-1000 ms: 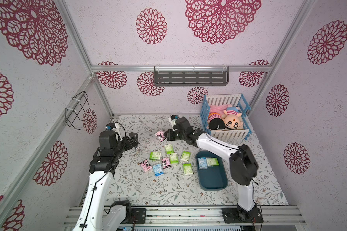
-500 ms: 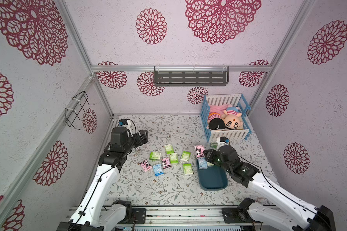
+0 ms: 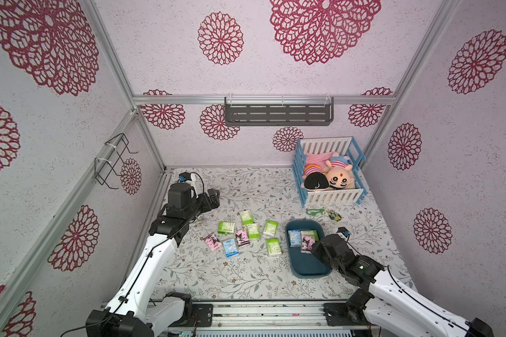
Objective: Put the pocket tissues into the storage box
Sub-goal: Place the pocket tissues in the storage box.
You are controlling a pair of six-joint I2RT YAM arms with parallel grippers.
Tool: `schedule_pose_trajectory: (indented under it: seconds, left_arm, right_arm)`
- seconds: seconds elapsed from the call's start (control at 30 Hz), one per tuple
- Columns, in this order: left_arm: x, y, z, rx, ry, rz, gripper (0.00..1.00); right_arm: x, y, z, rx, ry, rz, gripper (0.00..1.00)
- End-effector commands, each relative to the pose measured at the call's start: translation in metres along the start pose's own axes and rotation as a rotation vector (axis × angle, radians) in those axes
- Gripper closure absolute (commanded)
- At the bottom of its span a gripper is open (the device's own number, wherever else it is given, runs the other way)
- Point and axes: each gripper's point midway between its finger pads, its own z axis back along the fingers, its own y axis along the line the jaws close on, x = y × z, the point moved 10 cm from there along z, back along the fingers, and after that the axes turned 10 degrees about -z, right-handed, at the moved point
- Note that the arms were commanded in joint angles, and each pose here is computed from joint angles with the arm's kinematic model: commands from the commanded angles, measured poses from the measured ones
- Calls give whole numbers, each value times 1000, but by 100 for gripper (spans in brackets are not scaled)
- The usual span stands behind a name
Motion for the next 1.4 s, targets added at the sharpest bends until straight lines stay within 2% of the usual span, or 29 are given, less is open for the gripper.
schedule_pose_trajectory:
  seconds: [0.0,0.1,0.3,1.3,1.37]
  left_arm:
    - [9,-4,4,4,-38,-33,3]
    - [9,-3,4,16,-38,-42,3]
    - [10,-3,5,26,-41,-48,3]
    - [8,-1,10,60,-24,-68,3]
    - [8,-1,10,58,-22,-68,3]
  right_arm:
    - [-2,12,-5,47,3,30,100]
    - [-11,15,-11,49,64,152,100]
    - [-24,6,-18,-14,115,285,100]
    - [-37,-5,-54,9,104,294,100]
    - [-38,-4,-54,11,107,297,90]
